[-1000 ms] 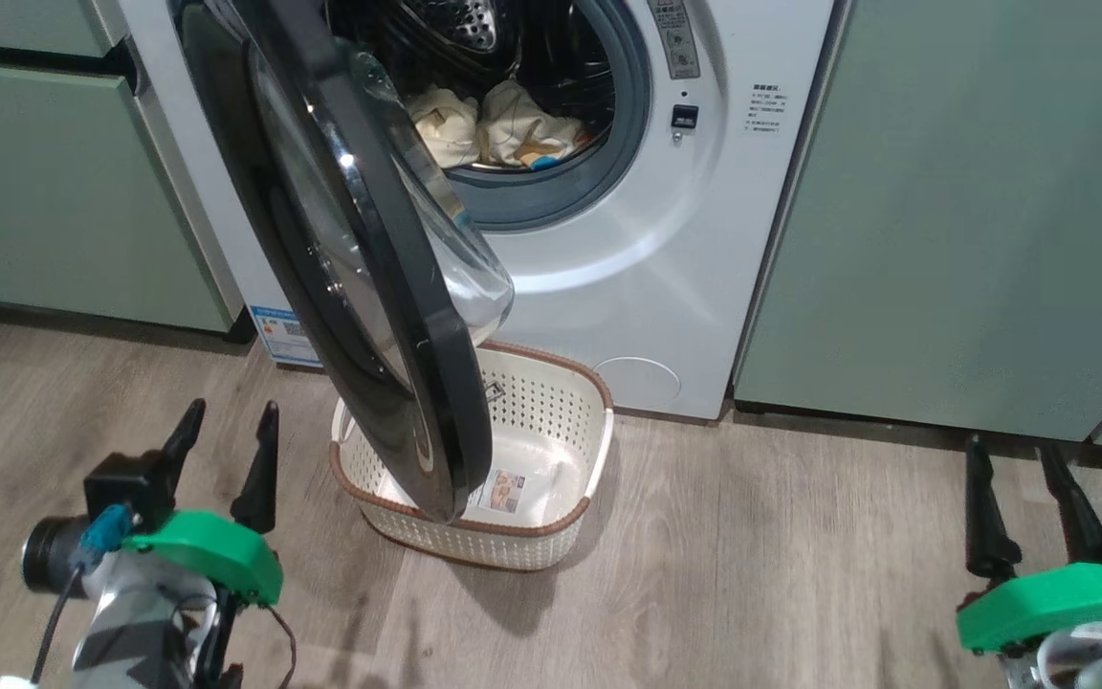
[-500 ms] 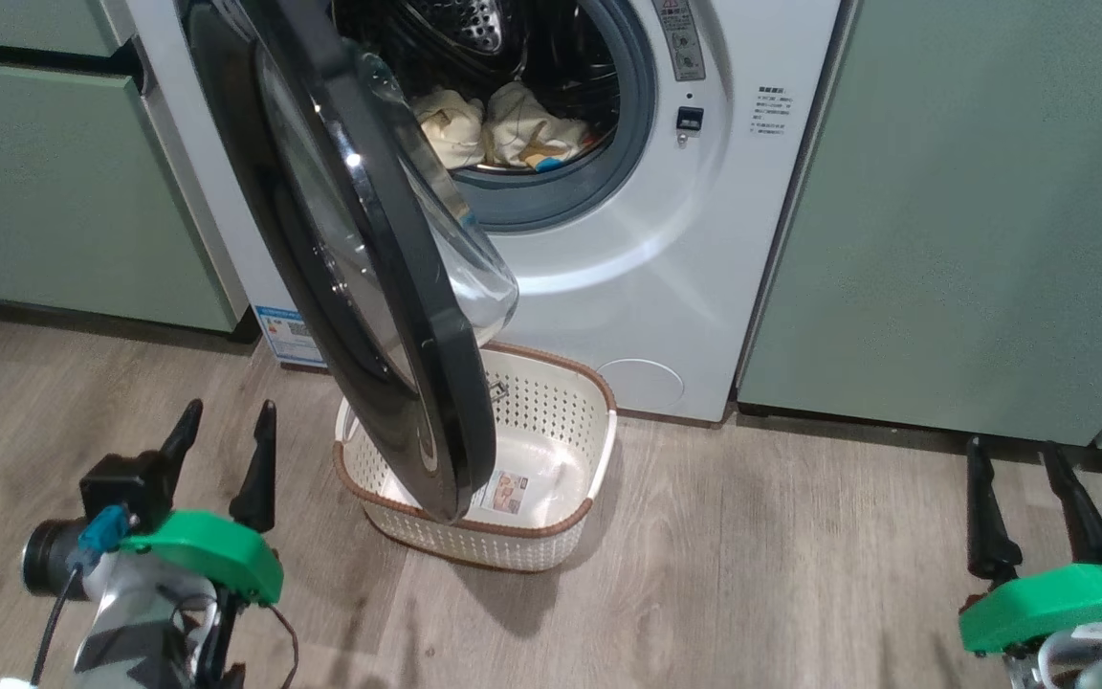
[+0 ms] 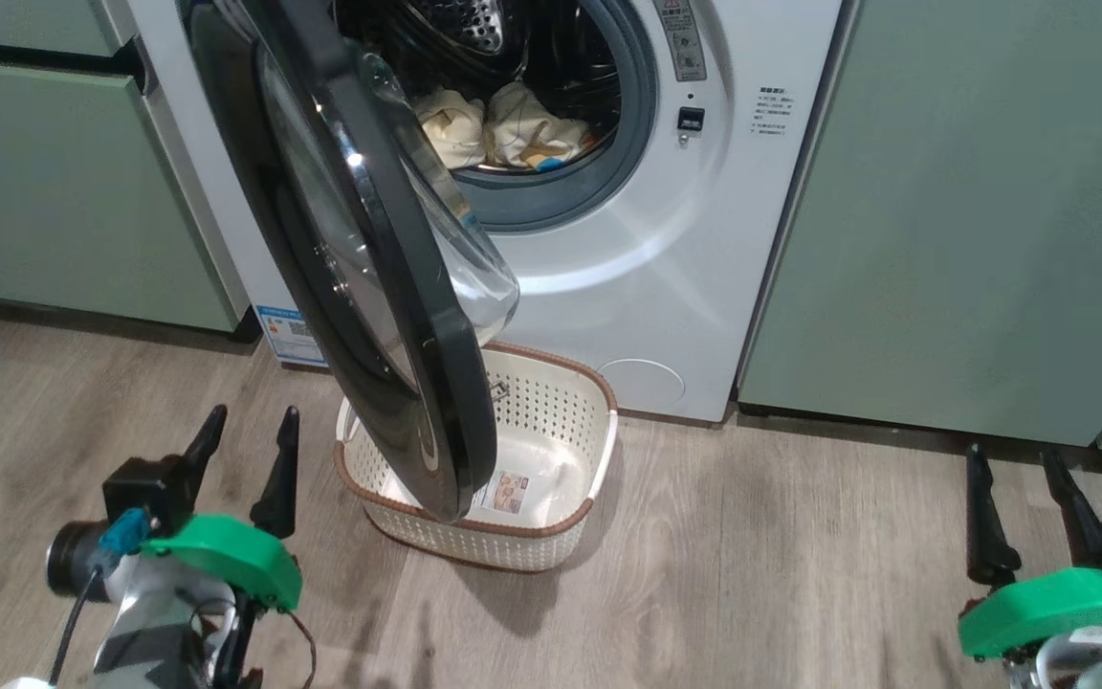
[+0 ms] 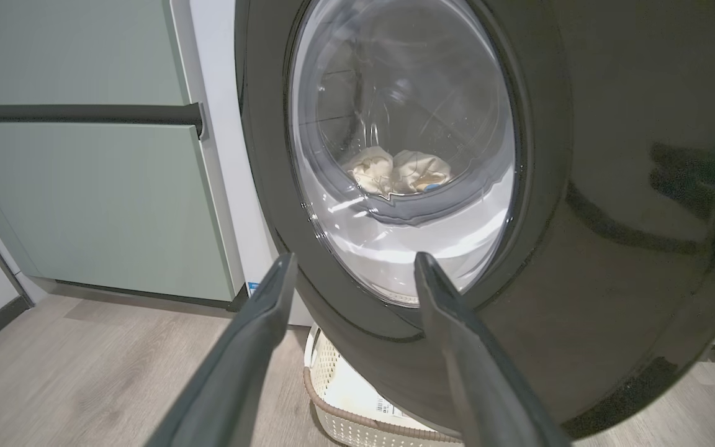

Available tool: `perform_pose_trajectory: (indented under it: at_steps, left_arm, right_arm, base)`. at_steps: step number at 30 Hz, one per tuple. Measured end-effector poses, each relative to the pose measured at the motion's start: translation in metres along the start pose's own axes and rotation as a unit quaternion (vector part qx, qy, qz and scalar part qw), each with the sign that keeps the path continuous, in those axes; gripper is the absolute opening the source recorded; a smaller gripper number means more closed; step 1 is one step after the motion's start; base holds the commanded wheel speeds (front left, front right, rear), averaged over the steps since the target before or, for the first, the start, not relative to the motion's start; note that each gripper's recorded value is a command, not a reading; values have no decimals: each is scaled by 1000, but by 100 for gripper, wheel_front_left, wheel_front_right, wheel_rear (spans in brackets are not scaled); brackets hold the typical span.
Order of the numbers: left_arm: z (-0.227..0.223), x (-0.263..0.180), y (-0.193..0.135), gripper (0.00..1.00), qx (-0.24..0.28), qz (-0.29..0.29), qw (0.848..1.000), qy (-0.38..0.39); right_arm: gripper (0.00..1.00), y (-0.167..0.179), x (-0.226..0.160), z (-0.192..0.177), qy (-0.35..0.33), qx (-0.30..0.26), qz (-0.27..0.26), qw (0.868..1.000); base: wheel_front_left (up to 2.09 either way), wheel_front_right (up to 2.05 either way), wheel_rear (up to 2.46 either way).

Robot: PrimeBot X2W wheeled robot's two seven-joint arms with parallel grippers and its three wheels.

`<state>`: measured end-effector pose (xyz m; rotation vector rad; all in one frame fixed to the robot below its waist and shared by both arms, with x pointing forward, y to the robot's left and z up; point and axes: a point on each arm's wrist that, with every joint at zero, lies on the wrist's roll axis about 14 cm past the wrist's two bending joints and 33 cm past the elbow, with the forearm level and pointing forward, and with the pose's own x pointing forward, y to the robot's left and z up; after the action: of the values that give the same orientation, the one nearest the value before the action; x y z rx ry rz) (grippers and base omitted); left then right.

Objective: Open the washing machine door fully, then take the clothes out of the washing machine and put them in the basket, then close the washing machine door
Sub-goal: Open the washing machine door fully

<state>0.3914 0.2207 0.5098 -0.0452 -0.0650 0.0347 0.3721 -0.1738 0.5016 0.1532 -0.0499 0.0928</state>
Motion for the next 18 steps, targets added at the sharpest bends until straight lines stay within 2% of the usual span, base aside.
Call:
perform_pose_trajectory:
  at_steps: [3, 4, 5, 6, 7, 8, 13, 18]
  left_arm:
    - [-2, 0, -1, 100, -8, 0, 1000, 3]
    - [-4, -1, -1, 62, -10, 0, 1000, 5]
    - [-5, -1, -1, 47, -16, 1, 1000, 8]
    - [-6, -1, 0, 37, -24, 4, 1000, 8]
    - [-5, -1, 2, 9, -33, 8, 999, 6]
    - [-4, -1, 5, 0, -39, 12, 999, 4]
    - [16, 3, 33, 0, -56, 46, 997, -28]
    - [83, 23, 49, 0, -69, 60, 988, -126]
  right_arm:
    - [100, -1, 0, -2, 3, 1, -2, 1000]
    - [100, -1, -1, -2, 4, 1, -2, 1000]
    - [100, -1, -1, -3, 5, 1, -3, 1000]
    - [100, -1, -1, -3, 5, 2, -3, 1000]
    - [100, -1, -1, -3, 5, 2, -3, 1000]
    - [100, -1, -2, -3, 5, 2, -3, 1000]
    - [100, 0, -1, -4, 6, 2, -2, 1000]
    - [100, 3, 1, -5, 7, 3, 2, 1000]
  base:
    - [0, 0, 0]
    - [0, 0, 0]
    - [0, 0, 0]
    - [0, 0, 0]
    - [0, 0, 0]
    - [0, 0, 0]
    - [0, 0, 0]
    - [0, 0, 0]
